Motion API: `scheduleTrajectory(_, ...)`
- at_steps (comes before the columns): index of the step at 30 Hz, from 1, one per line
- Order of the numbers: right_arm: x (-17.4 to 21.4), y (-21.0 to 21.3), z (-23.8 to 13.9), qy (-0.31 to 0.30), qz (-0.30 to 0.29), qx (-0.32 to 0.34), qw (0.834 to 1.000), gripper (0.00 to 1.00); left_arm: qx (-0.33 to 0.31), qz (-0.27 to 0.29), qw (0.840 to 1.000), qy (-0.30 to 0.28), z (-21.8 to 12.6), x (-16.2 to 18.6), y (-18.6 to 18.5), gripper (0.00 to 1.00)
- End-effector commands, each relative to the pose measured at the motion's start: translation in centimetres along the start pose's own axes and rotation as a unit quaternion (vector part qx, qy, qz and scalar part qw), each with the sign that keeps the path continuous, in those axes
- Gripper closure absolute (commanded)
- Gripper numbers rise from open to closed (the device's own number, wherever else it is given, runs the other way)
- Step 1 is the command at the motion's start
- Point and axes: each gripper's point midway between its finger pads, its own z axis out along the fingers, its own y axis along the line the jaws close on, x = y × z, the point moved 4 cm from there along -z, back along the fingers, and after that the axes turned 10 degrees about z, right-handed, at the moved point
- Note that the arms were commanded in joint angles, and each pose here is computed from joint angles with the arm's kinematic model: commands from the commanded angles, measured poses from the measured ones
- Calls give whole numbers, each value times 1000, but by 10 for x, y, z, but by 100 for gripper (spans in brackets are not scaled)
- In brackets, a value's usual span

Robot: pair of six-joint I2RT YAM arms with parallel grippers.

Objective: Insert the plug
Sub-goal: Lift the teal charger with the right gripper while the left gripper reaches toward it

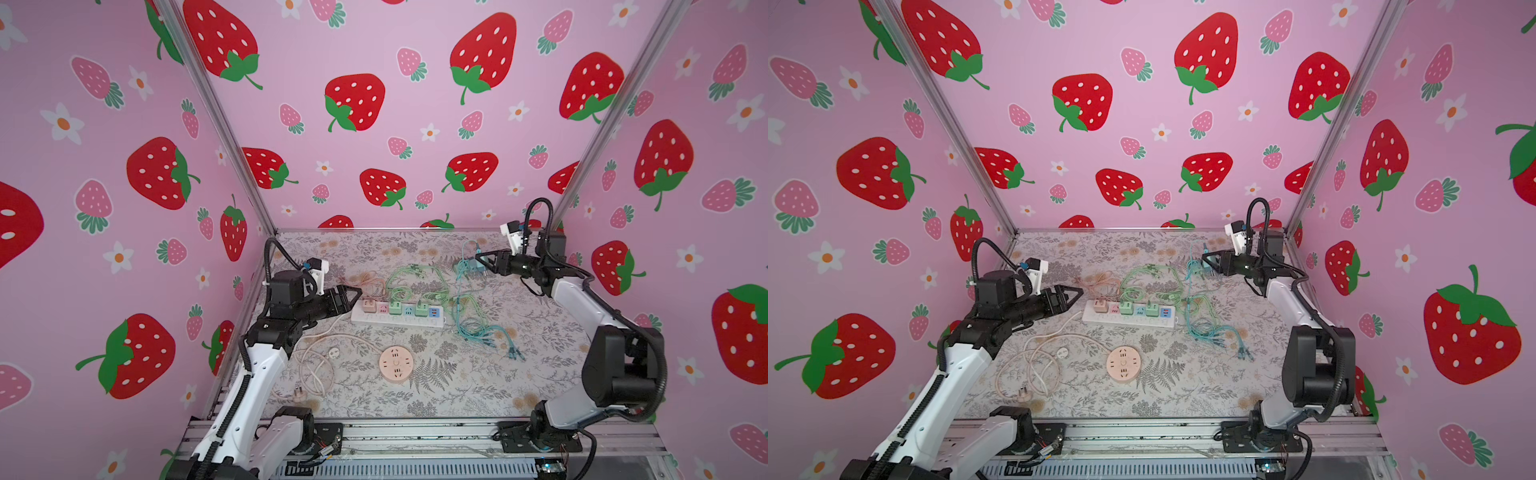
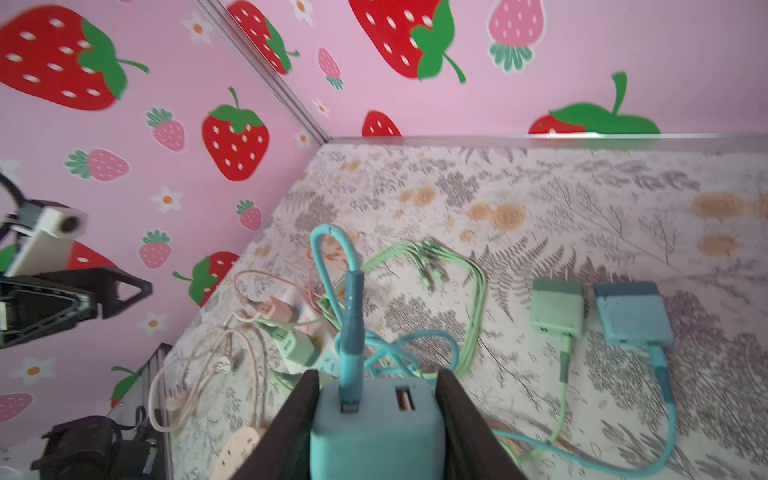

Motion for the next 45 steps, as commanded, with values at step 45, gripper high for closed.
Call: scheduleTrajectory(45, 40, 92, -53, -216, 340, -54, 914, 95, 134, 329, 934, -33, 87, 5, -187, 32)
